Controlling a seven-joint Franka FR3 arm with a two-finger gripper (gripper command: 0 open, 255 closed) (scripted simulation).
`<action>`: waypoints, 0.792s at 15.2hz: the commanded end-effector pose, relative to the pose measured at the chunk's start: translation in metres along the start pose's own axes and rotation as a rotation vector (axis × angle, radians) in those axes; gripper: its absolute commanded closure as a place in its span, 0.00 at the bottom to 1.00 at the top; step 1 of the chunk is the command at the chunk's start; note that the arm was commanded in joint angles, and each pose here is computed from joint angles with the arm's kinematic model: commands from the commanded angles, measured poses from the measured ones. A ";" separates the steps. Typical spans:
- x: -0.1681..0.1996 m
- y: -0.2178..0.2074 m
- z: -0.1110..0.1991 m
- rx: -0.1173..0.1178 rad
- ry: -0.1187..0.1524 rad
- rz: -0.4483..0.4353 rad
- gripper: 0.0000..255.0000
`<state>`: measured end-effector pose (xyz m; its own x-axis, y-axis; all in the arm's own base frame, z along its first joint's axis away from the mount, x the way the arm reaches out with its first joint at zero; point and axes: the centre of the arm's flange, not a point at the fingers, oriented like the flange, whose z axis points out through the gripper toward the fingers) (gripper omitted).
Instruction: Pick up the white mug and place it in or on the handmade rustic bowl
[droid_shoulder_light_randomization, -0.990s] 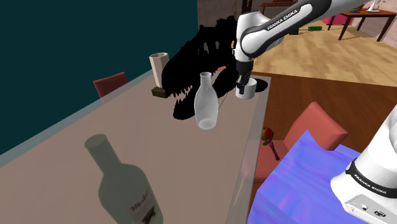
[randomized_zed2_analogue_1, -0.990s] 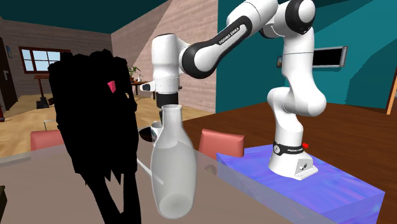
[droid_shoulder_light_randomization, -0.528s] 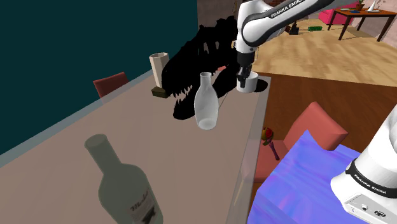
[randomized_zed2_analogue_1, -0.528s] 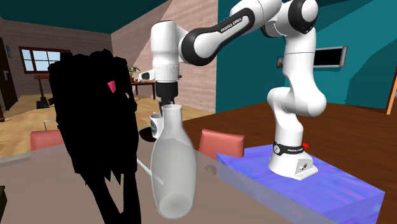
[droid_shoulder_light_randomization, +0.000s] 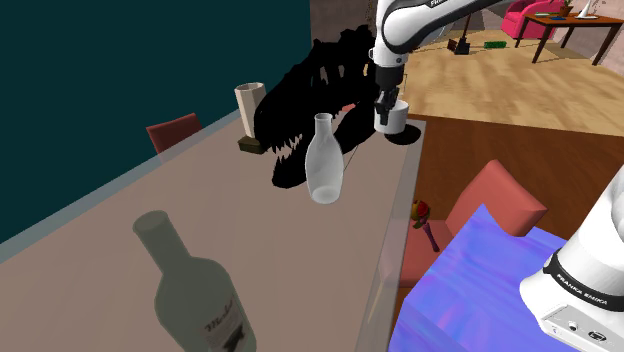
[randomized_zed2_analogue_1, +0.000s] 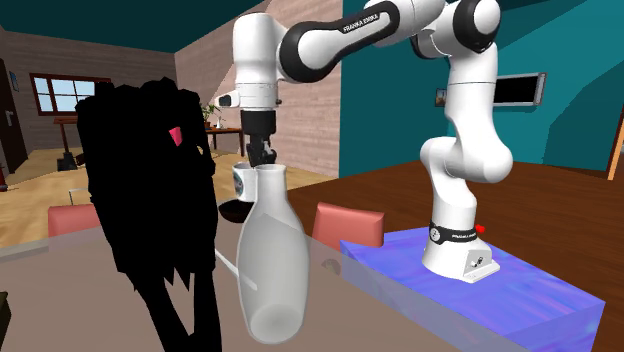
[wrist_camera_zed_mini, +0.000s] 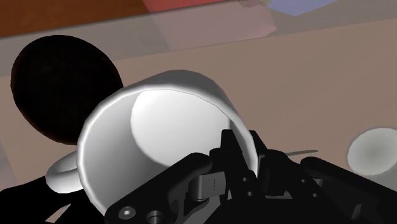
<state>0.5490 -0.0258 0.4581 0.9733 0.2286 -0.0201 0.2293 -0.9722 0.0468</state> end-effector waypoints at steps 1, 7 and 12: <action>-0.002 0.025 -0.001 0.000 0.000 0.000 1.00; -0.002 0.104 -0.002 0.000 0.000 0.000 1.00; -0.003 0.169 -0.003 0.000 0.000 0.000 1.00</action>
<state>0.5815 -0.1778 0.4655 0.9736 0.2273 -0.0201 0.2280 -0.9725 0.0467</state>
